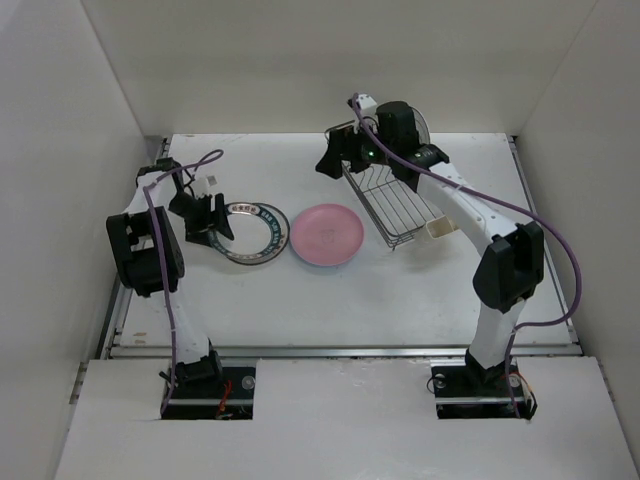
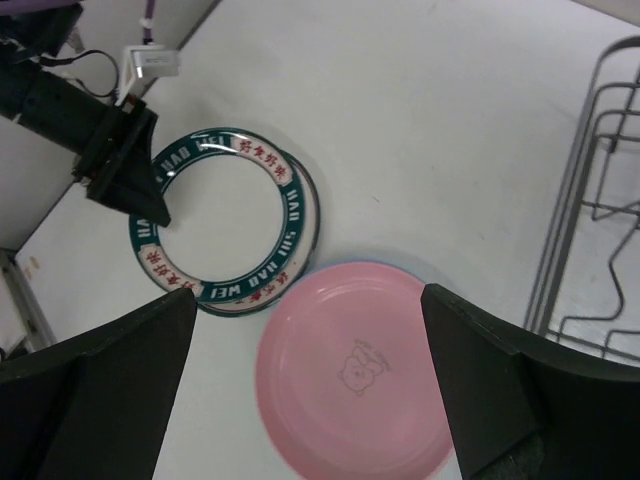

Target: Unload the plates from the dish rack

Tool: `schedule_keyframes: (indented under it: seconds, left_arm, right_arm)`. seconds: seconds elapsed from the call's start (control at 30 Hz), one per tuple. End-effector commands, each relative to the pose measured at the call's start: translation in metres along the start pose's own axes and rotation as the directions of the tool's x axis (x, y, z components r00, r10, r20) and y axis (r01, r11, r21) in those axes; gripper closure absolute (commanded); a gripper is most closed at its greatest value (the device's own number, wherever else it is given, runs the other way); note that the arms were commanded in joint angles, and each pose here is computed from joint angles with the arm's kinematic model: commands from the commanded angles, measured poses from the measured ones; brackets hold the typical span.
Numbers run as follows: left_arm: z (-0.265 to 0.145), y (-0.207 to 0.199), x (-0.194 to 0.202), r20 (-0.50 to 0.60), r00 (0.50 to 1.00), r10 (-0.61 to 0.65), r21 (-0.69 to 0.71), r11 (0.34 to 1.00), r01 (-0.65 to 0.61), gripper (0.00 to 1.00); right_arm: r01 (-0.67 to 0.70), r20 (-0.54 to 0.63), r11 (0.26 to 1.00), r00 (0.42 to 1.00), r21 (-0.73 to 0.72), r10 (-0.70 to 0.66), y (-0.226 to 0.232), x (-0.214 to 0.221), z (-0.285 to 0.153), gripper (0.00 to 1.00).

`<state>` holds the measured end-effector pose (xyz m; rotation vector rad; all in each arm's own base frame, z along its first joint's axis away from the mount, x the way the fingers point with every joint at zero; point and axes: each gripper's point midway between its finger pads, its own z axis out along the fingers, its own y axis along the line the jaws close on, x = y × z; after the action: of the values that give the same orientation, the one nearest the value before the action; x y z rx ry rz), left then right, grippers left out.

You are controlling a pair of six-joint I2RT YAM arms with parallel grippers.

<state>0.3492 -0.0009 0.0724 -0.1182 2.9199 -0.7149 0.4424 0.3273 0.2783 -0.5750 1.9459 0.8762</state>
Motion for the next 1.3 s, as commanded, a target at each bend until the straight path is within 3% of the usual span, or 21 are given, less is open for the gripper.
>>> schedule_keyframes:
  seconds: [0.0,0.17,0.23,0.3,0.43,0.53,0.8,0.93,1.07,1.1,1.13,1.2,1.23,1.27]
  left_arm:
    - [-0.012,0.0,0.004,-0.031,0.998,0.046,-0.057,0.997,-0.048,0.35]
    - [-0.027,0.026,-0.002,-0.07,0.989,0.133,-0.351,0.924,-0.149,0.16]
    - [-0.04,0.026,-0.011,-0.06,0.983,0.176,-0.445,0.876,-0.184,0.09]
    - [-0.048,0.027,-0.019,-0.053,0.978,0.201,-0.489,0.849,-0.201,0.09]
    - [-0.065,0.019,-0.026,-0.002,0.978,0.207,-0.532,0.828,-0.177,0.09]
    - [-0.072,0.017,-0.029,0.038,0.983,0.18,-0.545,0.828,-0.131,0.09]
    - [-0.083,0.01,-0.022,0.05,0.983,0.176,-0.545,0.829,-0.121,0.09]
    - [-0.088,0.008,-0.02,0.061,0.981,0.182,-0.546,0.829,-0.12,0.09]
    - [-0.088,0.008,-0.017,0.06,0.982,0.181,-0.546,0.829,-0.12,0.09]
    - [-0.087,0.007,-0.017,0.06,0.982,0.182,-0.539,0.834,-0.121,0.09]
    - [-0.087,0.007,-0.017,0.06,0.982,0.182,-0.539,0.834,-0.121,0.09]
    - [-0.089,0.004,-0.02,0.07,0.98,0.187,-0.532,0.838,-0.122,0.09]
    - [-0.092,0.002,-0.02,0.08,0.978,0.192,-0.533,0.838,-0.121,0.09]
    - [-0.092,0.002,-0.02,0.08,0.978,0.192,-0.533,0.838,-0.121,0.09]
  right_arm:
    - [0.02,0.084,0.99,0.996,0.141,-0.032,-0.019,-0.034,-0.032,0.0]
    - [-0.038,0.167,0.884,0.985,0.466,-0.045,-0.082,-0.066,-0.074,0.0]
    - [-0.093,0.232,0.799,0.971,0.594,-0.06,-0.114,-0.085,-0.101,0.0]
    - [-0.146,0.288,0.709,0.954,0.69,-0.084,-0.144,-0.105,-0.135,0.0]
    - [-0.212,0.305,0.577,0.95,0.789,-0.068,-0.209,-0.108,-0.155,0.0]
    - [-0.232,0.313,0.534,0.947,0.813,-0.066,-0.236,-0.113,-0.159,0.0]
    - [-0.095,0.14,0.527,0.989,0.845,-0.046,-0.297,-0.063,-0.099,0.26]
    - [-0.081,0.111,0.562,0.994,0.823,-0.019,-0.302,-0.046,-0.082,0.38]
    - [-0.048,0.053,0.536,0.999,0.843,0.006,-0.322,-0.017,-0.068,0.47]
    - [-0.039,0.046,0.526,0.999,0.85,0.001,-0.324,-0.017,-0.07,0.52]
    - [-0.031,0.026,0.524,1.0,0.851,0.017,-0.329,-0.003,-0.065,0.71]
    - [-0.02,0.014,0.515,1.0,0.857,0.016,-0.329,-0.001,-0.069,0.92]
    - [-0.02,0.014,0.515,1.0,0.857,0.016,-0.327,-0.002,-0.071,1.0]
    - [-0.017,0.02,0.516,1.0,0.857,0.0,-0.323,-0.009,-0.076,1.0]
